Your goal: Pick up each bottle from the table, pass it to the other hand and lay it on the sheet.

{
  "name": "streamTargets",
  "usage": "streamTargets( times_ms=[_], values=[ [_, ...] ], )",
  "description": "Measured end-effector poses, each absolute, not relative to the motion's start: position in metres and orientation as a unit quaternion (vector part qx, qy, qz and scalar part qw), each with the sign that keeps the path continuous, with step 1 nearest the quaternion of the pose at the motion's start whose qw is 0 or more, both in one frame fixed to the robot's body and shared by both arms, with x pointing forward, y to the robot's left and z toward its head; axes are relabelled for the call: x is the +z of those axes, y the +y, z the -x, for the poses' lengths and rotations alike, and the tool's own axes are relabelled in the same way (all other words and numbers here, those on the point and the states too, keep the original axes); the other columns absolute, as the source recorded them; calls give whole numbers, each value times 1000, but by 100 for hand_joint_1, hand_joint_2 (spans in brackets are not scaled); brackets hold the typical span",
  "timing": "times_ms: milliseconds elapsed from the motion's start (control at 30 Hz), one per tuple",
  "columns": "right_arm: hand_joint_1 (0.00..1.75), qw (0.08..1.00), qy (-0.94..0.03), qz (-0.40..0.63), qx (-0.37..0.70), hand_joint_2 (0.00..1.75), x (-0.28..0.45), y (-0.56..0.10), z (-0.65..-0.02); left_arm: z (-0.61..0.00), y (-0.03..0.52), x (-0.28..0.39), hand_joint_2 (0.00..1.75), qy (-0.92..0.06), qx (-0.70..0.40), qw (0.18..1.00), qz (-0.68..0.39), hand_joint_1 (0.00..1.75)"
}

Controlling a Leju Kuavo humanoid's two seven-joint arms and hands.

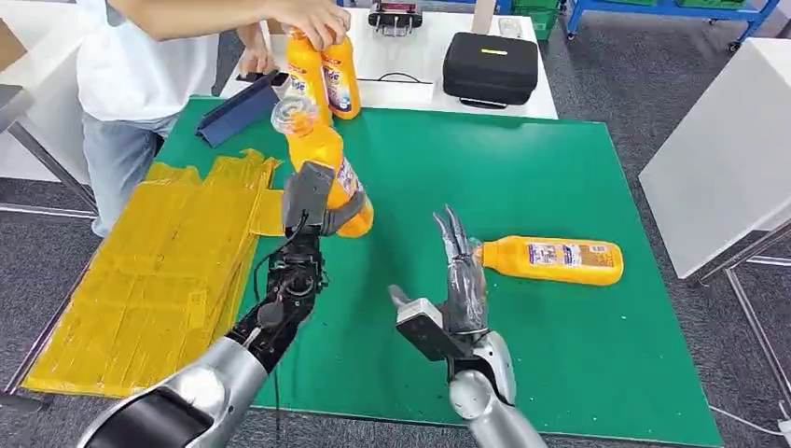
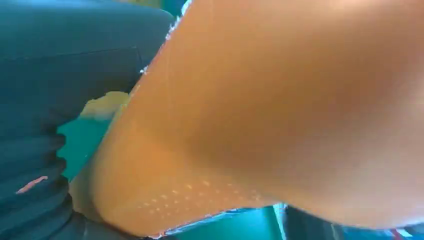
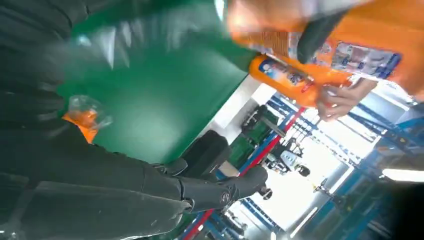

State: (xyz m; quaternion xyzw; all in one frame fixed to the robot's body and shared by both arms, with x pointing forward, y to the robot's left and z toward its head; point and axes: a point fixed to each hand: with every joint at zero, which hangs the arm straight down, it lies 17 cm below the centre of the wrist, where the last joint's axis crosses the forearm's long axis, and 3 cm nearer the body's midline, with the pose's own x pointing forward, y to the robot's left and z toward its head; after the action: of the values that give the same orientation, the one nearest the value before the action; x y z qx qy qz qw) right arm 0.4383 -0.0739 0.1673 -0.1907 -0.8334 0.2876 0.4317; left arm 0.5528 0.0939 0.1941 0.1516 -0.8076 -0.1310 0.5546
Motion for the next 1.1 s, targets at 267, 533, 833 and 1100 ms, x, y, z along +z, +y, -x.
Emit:
streamTargets(
  times_ms=[267,533,833,1100],
  values=[
    [0,426,-838,173,294,175,171,-62,-436,-556,93,172,175,-752,-293,504,-309,175],
    [0,425,-838,166,299,175,172,-58,-436,-562,103,153,175,-652,-426,431,-455,175],
    [0,422,-838,159,307,175,175,-52,-438,-560,120,103,175,-534,-533,417,-508,175],
    [0,414,-838,155,319,175,179,-45,-435,-553,149,62,175,-451,-597,408,-524,175]
  ],
)
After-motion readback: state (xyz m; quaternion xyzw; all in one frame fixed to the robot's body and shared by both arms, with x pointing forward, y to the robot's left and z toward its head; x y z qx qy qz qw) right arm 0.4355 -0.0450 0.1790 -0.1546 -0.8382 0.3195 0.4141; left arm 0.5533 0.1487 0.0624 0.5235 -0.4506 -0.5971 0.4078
